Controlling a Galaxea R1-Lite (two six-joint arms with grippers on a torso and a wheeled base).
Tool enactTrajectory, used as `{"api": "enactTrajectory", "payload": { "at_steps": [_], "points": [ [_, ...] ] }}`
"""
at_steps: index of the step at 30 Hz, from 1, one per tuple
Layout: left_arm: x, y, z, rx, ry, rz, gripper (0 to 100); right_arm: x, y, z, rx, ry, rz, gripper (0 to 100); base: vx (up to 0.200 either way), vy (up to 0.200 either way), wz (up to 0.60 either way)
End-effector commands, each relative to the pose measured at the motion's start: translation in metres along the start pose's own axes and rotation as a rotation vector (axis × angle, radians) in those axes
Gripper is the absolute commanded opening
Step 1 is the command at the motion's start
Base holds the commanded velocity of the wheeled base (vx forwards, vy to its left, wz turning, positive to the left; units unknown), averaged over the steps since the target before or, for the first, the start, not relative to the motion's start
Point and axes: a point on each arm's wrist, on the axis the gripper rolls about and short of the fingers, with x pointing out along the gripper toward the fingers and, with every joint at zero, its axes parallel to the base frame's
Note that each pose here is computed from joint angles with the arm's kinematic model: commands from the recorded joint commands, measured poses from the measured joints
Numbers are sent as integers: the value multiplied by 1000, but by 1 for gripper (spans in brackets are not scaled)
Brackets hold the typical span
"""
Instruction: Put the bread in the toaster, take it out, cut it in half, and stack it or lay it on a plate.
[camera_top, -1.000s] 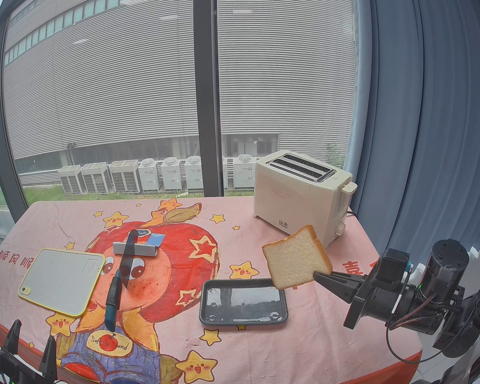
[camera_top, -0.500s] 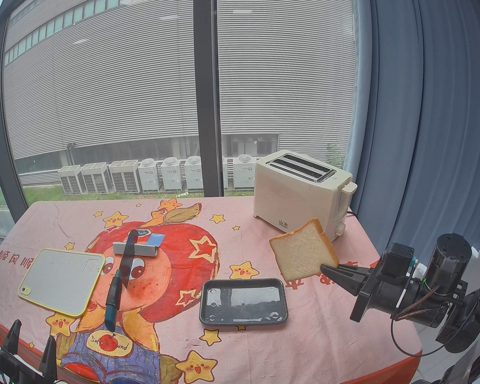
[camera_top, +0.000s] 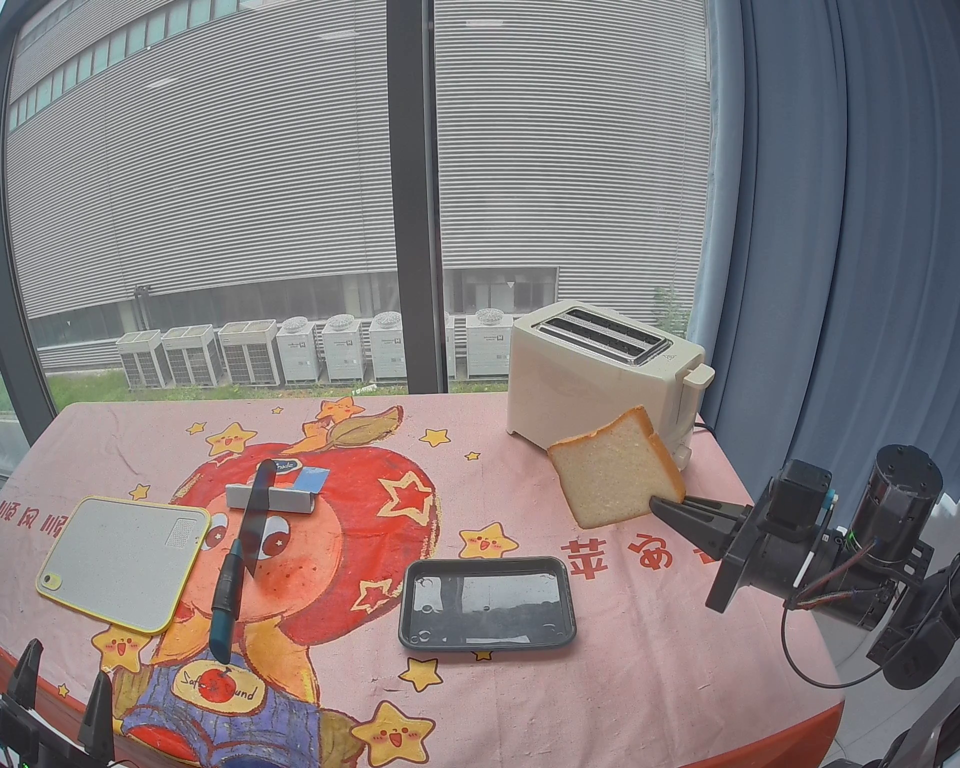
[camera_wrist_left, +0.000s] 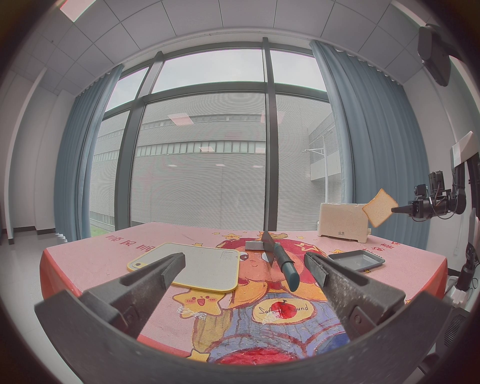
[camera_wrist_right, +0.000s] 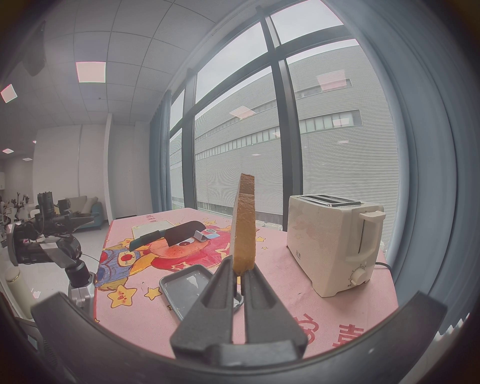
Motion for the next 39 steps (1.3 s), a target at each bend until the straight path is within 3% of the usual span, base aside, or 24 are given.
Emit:
{"api": "enactTrajectory", "payload": {
  "at_steps": [1, 13, 21, 39],
  "points": [
    [0, 0, -4, 0, 4, 0, 100, 11, -6, 3, -3, -8, -13, 0, 0, 0, 0],
    [0, 0, -4, 0, 4, 2, 100, 41, -37, 28, -45, -95, -49, 0, 0, 0, 0],
    [0, 0, -4, 0, 4, 0, 100, 54, -58, 57, -75, -140, -69, 0, 0, 0, 0],
    [0, 0, -4, 0, 4, 0, 100, 65, -83, 87, -121, -125, -105, 0, 0, 0, 0]
  ]
}}
